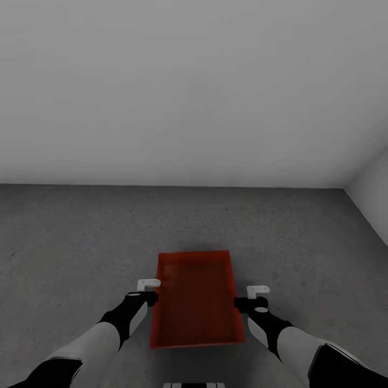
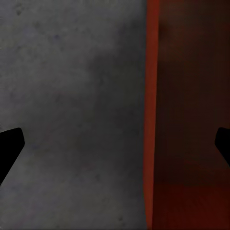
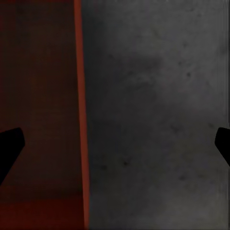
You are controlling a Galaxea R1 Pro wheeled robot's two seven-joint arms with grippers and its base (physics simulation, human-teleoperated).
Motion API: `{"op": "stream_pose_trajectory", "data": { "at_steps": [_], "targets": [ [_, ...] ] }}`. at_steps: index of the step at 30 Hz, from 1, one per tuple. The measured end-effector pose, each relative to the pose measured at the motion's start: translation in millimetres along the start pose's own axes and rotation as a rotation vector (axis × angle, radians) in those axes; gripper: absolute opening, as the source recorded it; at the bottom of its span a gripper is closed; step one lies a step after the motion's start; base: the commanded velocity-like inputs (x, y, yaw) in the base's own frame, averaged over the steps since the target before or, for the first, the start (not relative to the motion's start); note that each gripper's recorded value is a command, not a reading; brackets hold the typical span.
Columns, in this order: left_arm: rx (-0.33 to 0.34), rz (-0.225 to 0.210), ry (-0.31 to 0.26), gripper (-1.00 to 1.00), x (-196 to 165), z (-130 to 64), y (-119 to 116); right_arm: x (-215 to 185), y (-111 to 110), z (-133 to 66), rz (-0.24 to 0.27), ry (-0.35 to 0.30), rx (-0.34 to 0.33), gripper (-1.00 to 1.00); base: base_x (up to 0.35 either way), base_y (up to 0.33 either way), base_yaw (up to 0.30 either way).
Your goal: Move the two storage containers from the living room to the garage. In the garage, place one container on the floor and stack the other container on top of it (either order is fine).
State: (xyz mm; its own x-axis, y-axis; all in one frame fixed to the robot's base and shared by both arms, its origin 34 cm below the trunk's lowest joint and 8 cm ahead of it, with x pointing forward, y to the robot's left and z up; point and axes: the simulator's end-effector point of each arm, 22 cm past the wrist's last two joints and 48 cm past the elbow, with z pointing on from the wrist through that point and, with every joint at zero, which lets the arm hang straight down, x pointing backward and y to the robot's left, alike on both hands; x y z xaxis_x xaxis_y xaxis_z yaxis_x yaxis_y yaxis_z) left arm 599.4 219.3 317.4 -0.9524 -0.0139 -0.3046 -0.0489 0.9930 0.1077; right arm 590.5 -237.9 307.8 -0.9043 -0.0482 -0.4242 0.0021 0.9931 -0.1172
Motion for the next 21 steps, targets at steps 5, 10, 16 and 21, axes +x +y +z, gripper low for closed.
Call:
{"op": "stream_pose_trajectory", "data": {
  "at_steps": [5,10,16,21],
  "targets": [
    [-0.001,0.001,0.0,1.0,-5,-9.0,1,-6,-1,-8.4,-0.001,0.001,0.0,1.0,0.0,0.0,0.0],
    [-0.002,0.0,0.0,1.0,-9,-18.0,3,-11,-3,-16.6,0.0,0.001,0.002,1.0,0.0,0.0,0.0],
    [-0.002,0.0,0.001,1.0,-14,-28.7,4,-17,-5,-26.5,0.0,0.001,0.003,1.0,0.0,0.0,0.0],
    [-0.002,0.001,0.001,1.0,-18,-37.5,5,-23,-6,-34.7,0.0,0.001,0.003,1.0,0.0,0.0,0.0]
  ]
}}
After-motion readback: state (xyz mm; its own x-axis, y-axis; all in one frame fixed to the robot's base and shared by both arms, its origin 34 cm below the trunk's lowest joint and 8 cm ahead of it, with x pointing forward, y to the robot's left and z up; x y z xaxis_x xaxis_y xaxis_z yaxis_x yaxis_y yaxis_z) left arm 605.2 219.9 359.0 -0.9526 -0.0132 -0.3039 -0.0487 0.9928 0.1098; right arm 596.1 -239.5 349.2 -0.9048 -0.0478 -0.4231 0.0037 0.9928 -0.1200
